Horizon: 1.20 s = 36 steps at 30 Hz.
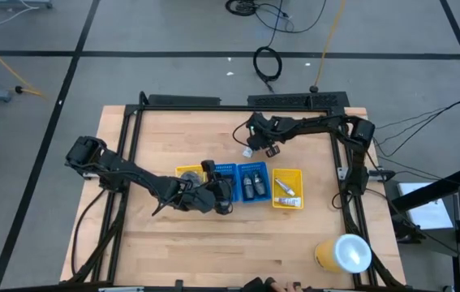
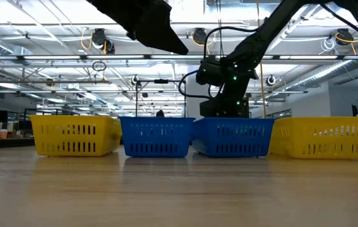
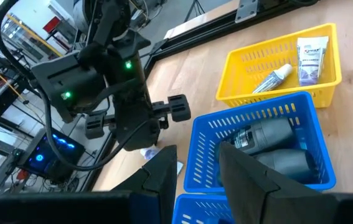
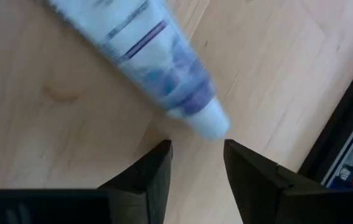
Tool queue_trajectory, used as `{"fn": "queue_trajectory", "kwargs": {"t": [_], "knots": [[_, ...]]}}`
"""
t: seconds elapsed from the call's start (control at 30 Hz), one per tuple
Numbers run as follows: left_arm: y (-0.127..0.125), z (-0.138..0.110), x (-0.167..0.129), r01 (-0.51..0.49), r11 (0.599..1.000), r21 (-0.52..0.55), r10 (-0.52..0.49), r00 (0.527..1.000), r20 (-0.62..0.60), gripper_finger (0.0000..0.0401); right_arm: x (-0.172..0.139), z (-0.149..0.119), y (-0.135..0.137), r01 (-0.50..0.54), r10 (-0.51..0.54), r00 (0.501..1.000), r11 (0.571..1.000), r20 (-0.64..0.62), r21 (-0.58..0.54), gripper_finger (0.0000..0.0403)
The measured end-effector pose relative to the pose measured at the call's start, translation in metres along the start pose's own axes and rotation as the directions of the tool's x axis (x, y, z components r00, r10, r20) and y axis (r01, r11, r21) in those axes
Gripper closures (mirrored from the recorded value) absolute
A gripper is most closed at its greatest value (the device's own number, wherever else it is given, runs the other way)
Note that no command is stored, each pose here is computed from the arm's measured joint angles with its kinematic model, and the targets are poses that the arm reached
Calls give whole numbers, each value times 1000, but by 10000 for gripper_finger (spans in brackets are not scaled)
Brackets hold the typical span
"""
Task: Pick & Place Travel size toiletries
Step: Put the white toothpaste into the right yellow bin
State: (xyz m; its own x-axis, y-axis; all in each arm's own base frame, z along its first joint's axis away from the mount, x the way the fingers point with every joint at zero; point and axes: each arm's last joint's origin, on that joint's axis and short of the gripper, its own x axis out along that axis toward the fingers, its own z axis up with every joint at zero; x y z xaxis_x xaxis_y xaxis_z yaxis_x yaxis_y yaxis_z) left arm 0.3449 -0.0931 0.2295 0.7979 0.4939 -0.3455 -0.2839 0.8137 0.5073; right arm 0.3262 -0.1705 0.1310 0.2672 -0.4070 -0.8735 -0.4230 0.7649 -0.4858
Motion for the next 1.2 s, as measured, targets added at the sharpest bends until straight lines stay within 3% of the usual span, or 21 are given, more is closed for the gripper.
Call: {"fn": "queue_trajectory", "kwargs": {"t": [0.2,0.6,0.93,1.2], "knots": [[2,-2,2,-3,1000,4,3,1000,-14,281,-2,4,1,5,-5,1000,1000,10,12,259],[3,-4,3,-4,1000,-1,4,1000,-30,281,-6,18,3,56,-50,995,996,84,-71,259],[3,-5,3,-2,1000,4,2,999,-36,281,-10,26,10,33,-23,994,995,106,-97,260],[3,-5,3,-1,1000,8,2,999,-40,281,-12,28,19,-26,29,997,999,70,-43,309]]}}
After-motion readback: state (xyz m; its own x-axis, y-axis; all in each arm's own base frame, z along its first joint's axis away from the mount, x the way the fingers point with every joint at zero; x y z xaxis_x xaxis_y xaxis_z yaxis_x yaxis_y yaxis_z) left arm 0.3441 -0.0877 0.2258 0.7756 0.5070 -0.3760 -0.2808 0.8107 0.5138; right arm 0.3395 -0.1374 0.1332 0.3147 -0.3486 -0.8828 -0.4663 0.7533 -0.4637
